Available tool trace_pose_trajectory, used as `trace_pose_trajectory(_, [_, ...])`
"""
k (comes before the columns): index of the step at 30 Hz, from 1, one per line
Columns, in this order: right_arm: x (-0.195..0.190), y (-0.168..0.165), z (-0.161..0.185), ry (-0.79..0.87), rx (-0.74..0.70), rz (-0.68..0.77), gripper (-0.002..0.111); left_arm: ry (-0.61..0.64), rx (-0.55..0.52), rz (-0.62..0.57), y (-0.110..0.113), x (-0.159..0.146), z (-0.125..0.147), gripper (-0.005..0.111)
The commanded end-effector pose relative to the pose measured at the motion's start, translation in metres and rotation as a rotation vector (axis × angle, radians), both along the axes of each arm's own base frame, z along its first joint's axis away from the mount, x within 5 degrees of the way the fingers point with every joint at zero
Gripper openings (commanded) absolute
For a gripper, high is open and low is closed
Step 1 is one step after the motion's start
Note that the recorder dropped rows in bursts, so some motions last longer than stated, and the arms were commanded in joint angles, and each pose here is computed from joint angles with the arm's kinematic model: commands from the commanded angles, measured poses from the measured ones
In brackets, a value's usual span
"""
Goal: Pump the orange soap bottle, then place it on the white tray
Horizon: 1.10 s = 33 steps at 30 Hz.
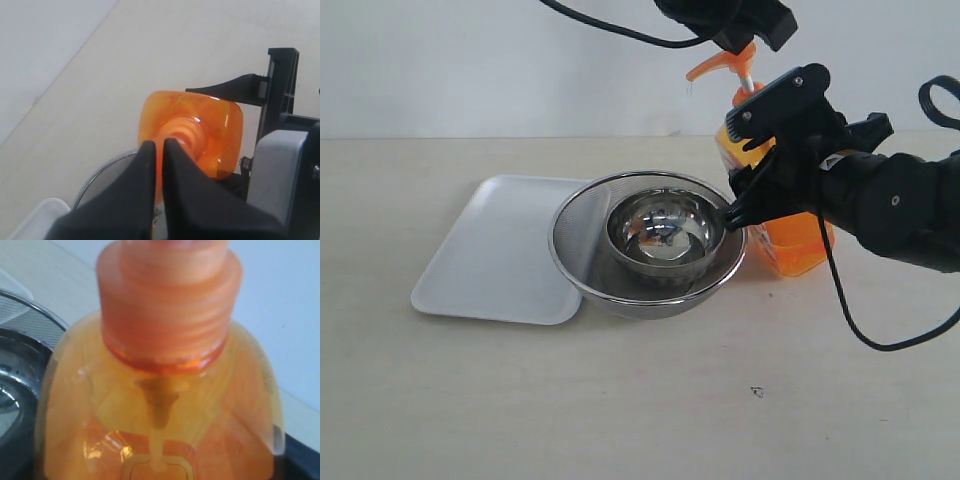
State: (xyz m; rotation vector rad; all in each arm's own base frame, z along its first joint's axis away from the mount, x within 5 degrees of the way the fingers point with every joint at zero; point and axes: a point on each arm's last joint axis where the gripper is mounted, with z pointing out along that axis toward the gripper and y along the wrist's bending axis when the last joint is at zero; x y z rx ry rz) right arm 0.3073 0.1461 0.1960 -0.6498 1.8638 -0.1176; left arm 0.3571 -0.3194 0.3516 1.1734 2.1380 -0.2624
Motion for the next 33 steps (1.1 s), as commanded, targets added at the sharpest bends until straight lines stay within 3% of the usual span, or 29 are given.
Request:
trace_pose_trajectory(1, [-0.001,0.001,-0.002,0.016,0.006,0.006,0.000,0.131,0.101,-0.017,-0.005,0.003,-0.039,0.005])
trace_pose_trajectory(20, [-0.001,0.001,-0.002,0.017,0.009,0.005,0.000,0.117,0.103,-0.014,-0.004,0.003,-0.036,0.005])
trace_pose_trajectory(33, [-0.002,0.001,-0.002,0.024,0.008,0.008,0.000,-0.116,-0.025,0.009,0.011,-0.005,0.027,0.005])
